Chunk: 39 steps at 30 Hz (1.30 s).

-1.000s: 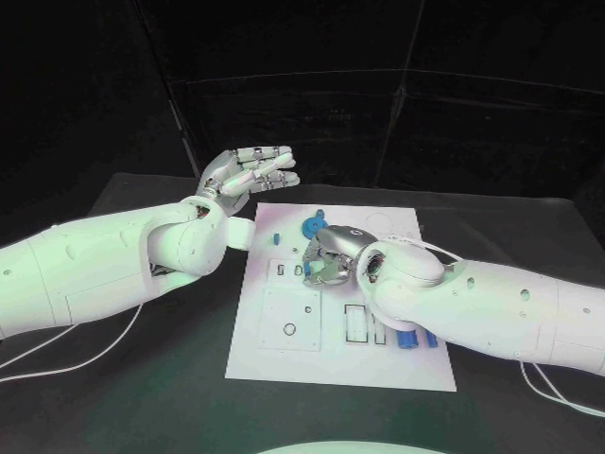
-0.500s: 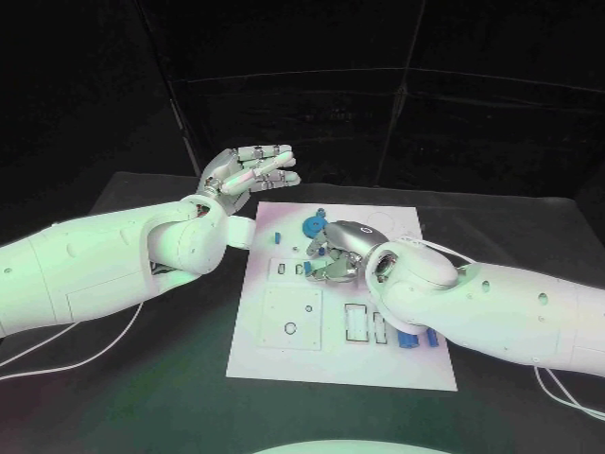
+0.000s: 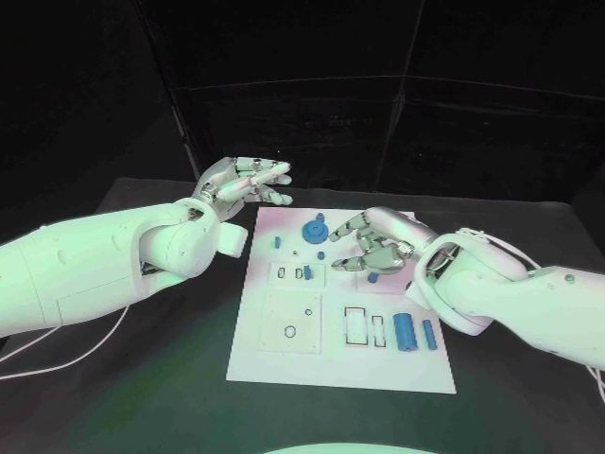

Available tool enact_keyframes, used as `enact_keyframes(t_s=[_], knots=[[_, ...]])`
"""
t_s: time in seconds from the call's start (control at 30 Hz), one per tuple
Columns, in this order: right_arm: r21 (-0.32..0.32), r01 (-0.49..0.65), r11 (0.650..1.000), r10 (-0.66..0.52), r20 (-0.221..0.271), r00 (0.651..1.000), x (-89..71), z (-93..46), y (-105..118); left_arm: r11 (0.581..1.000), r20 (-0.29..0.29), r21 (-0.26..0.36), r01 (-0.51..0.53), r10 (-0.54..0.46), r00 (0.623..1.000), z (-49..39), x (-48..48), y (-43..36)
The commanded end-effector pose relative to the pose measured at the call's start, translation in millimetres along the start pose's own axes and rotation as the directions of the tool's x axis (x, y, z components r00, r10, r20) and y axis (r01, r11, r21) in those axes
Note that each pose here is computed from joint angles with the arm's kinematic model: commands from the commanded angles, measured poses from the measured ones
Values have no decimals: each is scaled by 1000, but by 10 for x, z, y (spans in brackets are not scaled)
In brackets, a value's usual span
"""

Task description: Assemble the parts on the task board

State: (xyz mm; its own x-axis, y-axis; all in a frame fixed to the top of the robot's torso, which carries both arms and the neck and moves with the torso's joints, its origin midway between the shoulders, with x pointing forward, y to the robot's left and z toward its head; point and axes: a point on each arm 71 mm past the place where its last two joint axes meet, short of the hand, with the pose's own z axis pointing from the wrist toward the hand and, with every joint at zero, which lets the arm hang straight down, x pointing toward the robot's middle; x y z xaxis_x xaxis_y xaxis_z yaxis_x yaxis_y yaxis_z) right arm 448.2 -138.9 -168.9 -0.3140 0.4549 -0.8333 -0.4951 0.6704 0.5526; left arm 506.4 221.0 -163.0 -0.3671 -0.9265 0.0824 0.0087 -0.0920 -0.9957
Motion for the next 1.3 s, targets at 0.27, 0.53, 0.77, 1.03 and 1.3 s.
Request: enact_keyframes(t_s=[0.27,0.53,0.77,1.03,1.3], knots=[[59,-464,884,458,83,885,-493,-71,-462,860,-311,-290,-420,330,891,-120,97,125],[37,-543,839,536,119,836,-642,-71,-660,683,-440,-395,-615,446,779,-94,108,226],[25,-626,780,616,151,773,-737,-27,-808,550,-514,-441,-709,493,702,-16,202,331],[30,-632,775,616,189,765,-798,41,-932,419,-554,-456,-785,557,619,103,271,401],[31,-594,804,577,201,792,-798,93,-931,338,-596,-449,-827,576,560,209,394,456]])
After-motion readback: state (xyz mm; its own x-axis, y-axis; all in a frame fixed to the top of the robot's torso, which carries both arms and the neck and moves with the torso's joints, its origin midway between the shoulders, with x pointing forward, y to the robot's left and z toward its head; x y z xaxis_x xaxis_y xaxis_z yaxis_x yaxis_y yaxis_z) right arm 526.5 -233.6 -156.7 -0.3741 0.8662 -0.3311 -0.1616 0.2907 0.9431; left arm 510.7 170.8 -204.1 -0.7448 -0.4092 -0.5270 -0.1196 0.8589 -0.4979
